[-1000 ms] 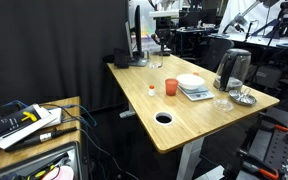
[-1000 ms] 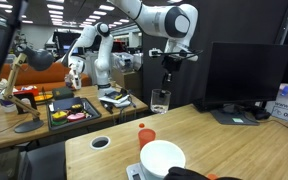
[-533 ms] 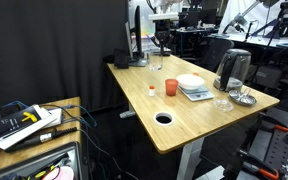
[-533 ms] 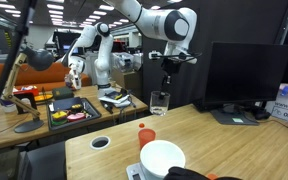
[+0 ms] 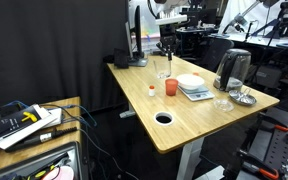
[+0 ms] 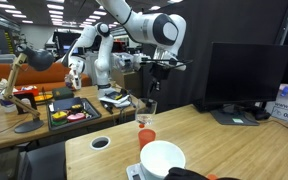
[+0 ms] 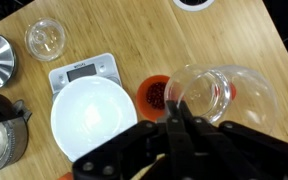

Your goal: Move the glass cup towards you

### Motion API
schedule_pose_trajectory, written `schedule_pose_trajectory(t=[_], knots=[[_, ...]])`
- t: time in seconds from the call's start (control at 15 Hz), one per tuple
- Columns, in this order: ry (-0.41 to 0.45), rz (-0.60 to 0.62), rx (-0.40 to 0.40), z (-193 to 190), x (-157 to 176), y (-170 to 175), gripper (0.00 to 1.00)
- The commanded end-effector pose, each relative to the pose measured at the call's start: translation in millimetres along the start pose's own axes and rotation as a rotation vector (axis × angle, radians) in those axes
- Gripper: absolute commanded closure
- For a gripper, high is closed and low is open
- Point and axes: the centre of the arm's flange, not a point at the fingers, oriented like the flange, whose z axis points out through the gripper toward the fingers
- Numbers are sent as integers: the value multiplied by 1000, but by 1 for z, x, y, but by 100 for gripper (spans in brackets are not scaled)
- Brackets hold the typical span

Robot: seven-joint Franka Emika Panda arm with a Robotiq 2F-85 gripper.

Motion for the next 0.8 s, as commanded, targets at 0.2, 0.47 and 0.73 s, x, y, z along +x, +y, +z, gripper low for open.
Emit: schedule_pose_trajectory(t=[0.2, 0.47, 0.73], knots=[[-15, -61, 1, -10, -31, 22, 99], [-21, -60, -4, -6, -31, 23, 96], [-32, -87, 4, -3, -35, 22, 99]])
